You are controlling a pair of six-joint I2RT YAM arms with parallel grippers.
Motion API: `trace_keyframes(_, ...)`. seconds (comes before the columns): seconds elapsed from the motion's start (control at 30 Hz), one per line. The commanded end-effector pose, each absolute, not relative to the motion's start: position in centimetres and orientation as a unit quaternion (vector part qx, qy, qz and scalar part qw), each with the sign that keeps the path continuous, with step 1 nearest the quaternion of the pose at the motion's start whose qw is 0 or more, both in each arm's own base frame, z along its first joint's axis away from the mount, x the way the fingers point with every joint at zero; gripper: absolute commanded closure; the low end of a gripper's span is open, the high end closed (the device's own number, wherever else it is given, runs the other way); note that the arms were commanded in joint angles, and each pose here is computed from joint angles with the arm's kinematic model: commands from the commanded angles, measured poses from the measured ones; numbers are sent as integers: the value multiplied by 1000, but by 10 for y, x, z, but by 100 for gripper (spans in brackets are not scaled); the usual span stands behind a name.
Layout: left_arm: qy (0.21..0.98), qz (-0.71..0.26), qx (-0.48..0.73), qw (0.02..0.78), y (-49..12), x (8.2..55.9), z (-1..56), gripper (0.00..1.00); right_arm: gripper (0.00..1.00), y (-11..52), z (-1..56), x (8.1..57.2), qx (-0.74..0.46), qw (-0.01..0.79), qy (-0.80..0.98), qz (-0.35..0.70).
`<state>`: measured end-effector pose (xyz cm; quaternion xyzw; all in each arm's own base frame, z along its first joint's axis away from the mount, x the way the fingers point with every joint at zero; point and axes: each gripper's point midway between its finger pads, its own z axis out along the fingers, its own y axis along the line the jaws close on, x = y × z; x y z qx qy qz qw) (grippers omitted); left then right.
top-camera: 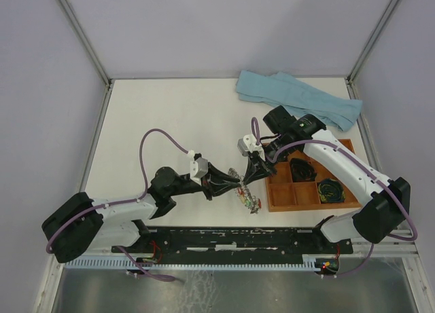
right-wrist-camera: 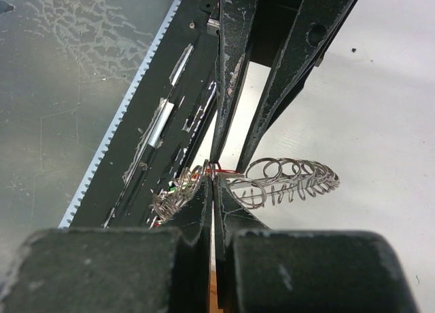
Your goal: Remove the keys from the keyring
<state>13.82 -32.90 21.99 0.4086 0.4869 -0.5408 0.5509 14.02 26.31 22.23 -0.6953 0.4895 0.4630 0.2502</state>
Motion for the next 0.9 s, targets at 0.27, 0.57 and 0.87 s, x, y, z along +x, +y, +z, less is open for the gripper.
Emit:
trace_keyframes(0.27,481,-538,387,575,-328,143,230,74,99,274,237,143,-680,272,481,483)
trace_keyframes(0.57,477,-542,386,574,-330,141,232,74,99,276,235,149,-671,272,497,478)
trace_keyframes(0.87,467,-547,384,578,-327,137,235,73,99,277,234,152,-667,272,506,474)
